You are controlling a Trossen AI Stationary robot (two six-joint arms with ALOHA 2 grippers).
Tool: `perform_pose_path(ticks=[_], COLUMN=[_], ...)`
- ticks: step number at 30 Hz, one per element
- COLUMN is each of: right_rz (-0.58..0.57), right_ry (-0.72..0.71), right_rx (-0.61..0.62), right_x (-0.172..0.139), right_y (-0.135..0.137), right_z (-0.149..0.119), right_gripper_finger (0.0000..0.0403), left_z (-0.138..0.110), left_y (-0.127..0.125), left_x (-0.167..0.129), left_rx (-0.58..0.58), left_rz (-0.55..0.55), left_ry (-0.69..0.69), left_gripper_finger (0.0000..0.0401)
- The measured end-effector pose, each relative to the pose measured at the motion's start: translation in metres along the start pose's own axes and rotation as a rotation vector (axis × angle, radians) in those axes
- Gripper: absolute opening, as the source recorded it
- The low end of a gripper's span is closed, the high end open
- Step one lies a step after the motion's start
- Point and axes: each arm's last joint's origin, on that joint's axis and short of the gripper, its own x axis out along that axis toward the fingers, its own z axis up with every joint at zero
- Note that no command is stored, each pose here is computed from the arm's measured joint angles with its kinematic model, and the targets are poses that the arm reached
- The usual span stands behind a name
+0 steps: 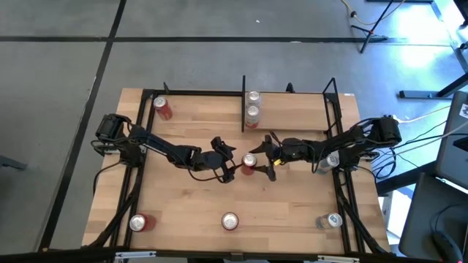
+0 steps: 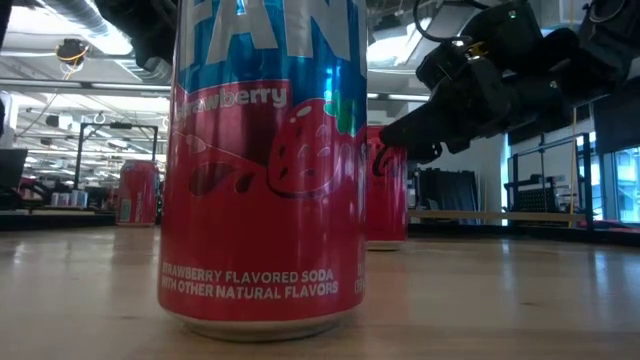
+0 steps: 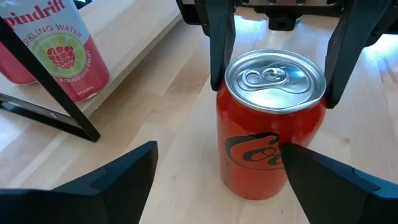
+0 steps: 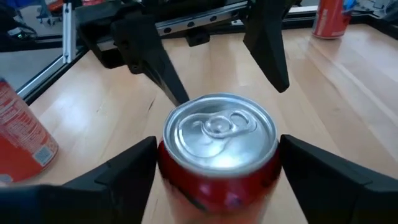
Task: Place canned beverage on shelf
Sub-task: Put the top red black soda can on the shelf
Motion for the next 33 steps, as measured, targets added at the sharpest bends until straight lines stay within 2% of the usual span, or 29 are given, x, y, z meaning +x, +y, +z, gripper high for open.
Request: perform_pose_path(ticks=[7, 11, 18, 21, 28, 33], right_rz=[-0.058, -0.049, -0.057, -0.087, -0.076, -0.072], right_ry=[0.001, -0.001, 0.045, 0.023, 0.026, 0.053], right_rx=[0.022, 0.021, -0.004, -0.009, -0.038, -0.065], right_x=[0.000, 0.001, 0.007, 0.010, 0.013, 0.006], right_y=[-0.002, -0.001, -0.003, -0.004, -0.003, -0.002], right_z=[0.000, -0.001, -0.013, -0.008, -0.002, 0.002], right_gripper_finger=[0.0384, 0.0398, 0.0361, 0.0338, 0.0272, 0.0272], left_z=[0.002, 0.002, 0.002, 0.002, 0.001, -0.001], left_y=[0.000, 0.000, 0.000, 0.000, -0.001, -0.005], left_x=[0.000, 0.000, 0.000, 0.000, 0.000, -0.003], left_rx=[-0.008, -0.003, -0.001, 0.000, 0.004, 0.013], left_rz=[0.010, 0.007, 0.006, 0.006, 0.002, -0.012], left_ry=[-0.010, -0.010, -0.010, -0.009, -0.007, -0.004], left_gripper_finger=[0.0341, 0.0341, 0.0341, 0.0341, 0.0341, 0.0341])
